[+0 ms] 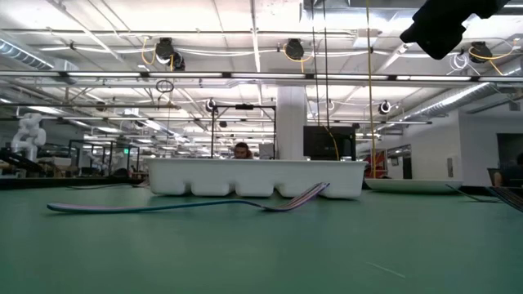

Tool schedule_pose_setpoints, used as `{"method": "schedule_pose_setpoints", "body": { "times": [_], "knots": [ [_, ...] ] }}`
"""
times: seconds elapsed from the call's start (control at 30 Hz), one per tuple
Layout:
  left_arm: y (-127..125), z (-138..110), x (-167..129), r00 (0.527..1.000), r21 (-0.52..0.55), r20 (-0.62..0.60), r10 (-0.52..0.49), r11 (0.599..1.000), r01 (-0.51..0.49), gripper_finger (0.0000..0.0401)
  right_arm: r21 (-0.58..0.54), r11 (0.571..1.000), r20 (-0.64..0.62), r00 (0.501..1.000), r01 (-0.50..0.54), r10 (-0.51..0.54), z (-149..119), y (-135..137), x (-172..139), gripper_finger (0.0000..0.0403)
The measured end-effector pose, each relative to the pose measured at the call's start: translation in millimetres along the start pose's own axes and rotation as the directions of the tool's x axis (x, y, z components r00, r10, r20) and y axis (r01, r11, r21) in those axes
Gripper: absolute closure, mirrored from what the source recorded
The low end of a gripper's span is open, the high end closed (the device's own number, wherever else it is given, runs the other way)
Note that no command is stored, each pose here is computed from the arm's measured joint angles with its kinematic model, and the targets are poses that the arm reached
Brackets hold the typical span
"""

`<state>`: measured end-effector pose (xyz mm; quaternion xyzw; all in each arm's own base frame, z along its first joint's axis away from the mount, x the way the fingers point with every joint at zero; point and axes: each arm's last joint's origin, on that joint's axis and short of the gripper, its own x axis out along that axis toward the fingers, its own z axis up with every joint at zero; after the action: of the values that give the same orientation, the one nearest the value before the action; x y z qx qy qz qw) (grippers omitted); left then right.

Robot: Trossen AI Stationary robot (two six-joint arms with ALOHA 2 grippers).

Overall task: Sort silverware
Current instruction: Put the blue spoon into the silverware tray

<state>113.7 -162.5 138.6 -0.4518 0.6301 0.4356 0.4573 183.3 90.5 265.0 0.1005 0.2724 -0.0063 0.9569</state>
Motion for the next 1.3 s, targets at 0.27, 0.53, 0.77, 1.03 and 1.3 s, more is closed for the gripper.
{"method": "schedule_pose_setpoints", "body": {
  "times": [0.27,0.53,0.77,1.03,1.3],
  "knots": [
    [4,10,-12,1.000,-0.053,0.002,-0.025,0.998,0.025,0.0390,-0.009,1.000,0.011,1.000,-0.005,0.005,1,1,0,0.0277],
    [9,18,-49,0.990,-0.073,0.039,-0.139,0.987,0.141,0.0390,-0.030,0.999,0.025,1.000,-0.011,0.012,2,1,0,0.0277],
    [-1,25,-90,0.903,0.006,0.153,-0.401,0.915,0.404,0.0391,-0.038,0.999,0.024,1.000,-0.011,0.012,2,1,0,0.0277],
    [-32,36,-146,0.699,0.295,0.298,-0.650,0.760,0.580,0.0391,-0.038,0.999,0.025,1.000,-0.011,0.012,2,1,0,0.0277],
    [-75,64,-188,0.549,0.630,0.359,-0.755,0.630,0.455,0.0391,-0.039,0.999,0.031,0.999,-0.013,0.015,3,2,0,0.0277]
  ]
}}
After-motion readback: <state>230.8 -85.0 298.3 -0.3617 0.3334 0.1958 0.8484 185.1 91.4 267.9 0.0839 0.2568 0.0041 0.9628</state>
